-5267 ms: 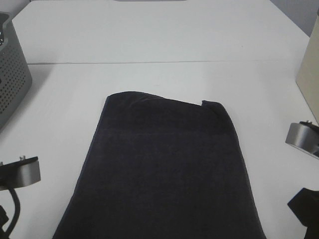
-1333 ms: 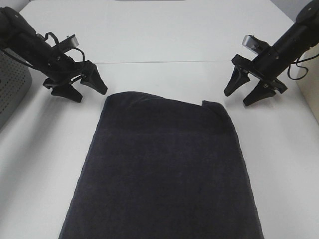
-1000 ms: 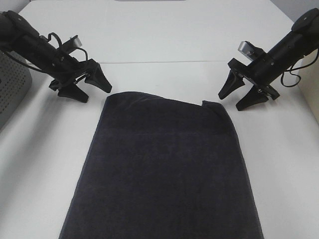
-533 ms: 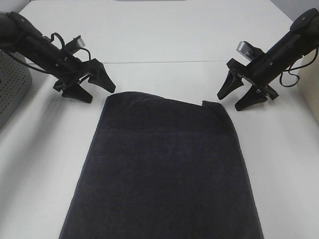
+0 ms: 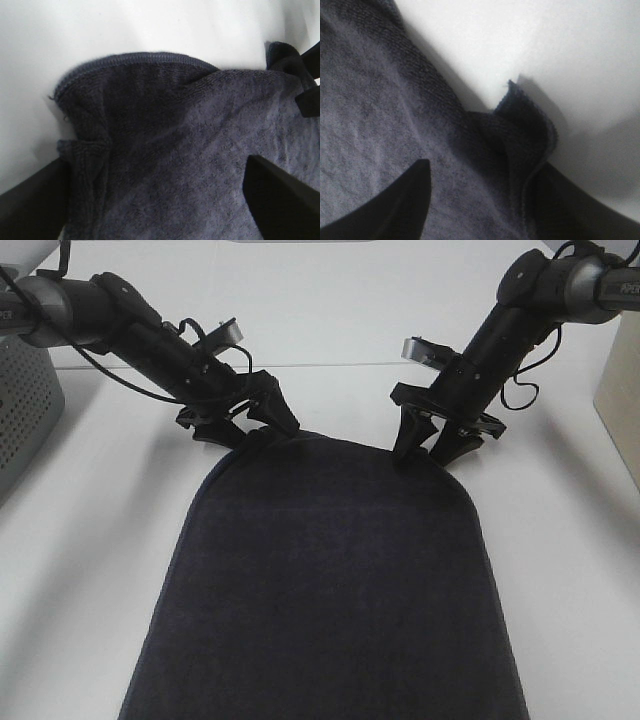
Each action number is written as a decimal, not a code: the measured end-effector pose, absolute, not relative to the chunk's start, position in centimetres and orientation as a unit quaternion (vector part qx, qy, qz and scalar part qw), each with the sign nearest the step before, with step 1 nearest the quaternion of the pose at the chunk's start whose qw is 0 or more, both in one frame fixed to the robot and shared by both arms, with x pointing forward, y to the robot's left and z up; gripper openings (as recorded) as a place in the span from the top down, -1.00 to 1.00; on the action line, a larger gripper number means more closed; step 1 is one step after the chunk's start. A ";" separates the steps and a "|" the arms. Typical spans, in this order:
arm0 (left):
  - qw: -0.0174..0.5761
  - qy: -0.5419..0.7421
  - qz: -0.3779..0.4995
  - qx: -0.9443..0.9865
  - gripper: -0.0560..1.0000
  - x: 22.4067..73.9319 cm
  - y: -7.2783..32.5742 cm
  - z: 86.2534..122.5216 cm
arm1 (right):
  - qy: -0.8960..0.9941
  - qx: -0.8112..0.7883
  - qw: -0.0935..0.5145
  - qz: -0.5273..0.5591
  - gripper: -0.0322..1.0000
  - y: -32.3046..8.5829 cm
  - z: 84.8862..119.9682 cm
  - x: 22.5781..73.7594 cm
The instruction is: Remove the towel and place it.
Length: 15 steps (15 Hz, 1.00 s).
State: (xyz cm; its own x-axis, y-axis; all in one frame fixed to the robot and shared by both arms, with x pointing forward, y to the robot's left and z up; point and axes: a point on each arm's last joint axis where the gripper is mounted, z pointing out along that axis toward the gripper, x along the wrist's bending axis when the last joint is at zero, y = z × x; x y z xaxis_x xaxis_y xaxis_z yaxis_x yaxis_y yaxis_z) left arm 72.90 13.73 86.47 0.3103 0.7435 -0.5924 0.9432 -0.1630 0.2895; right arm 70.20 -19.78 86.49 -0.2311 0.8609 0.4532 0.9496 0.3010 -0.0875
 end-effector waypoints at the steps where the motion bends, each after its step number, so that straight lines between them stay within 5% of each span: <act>1: 0.313 0.568 -0.160 0.744 -0.67 72.9 13.7 86.4 | -0.776 -0.586 0.211 -0.098 0.02 -19.8 86.5 70.2; 5: 0.303 0.578 -0.156 0.742 0.10 73.0 13.9 85.6 | -0.776 -0.589 0.210 -0.089 0.78 -19.9 86.1 70.1; 7: 0.296 0.578 -0.152 0.745 0.73 72.9 14.0 85.1 | -0.774 -0.589 0.213 -0.092 0.88 -19.8 86.0 70.1; 8: 0.296 0.579 -0.152 0.744 0.85 72.9 14.0 85.0 | -0.773 -0.590 0.214 -0.093 0.92 -19.8 86.0 70.1; 12: 0.300 0.556 -0.134 0.764 0.88 73.0 14.1 85.3 | -0.771 -0.593 0.209 -0.102 0.92 -19.7 86.3 70.2; 15: 0.314 0.534 -0.089 0.780 0.88 73.9 14.1 86.7 | -0.771 -0.603 0.140 -0.148 0.92 -19.8 87.7 71.5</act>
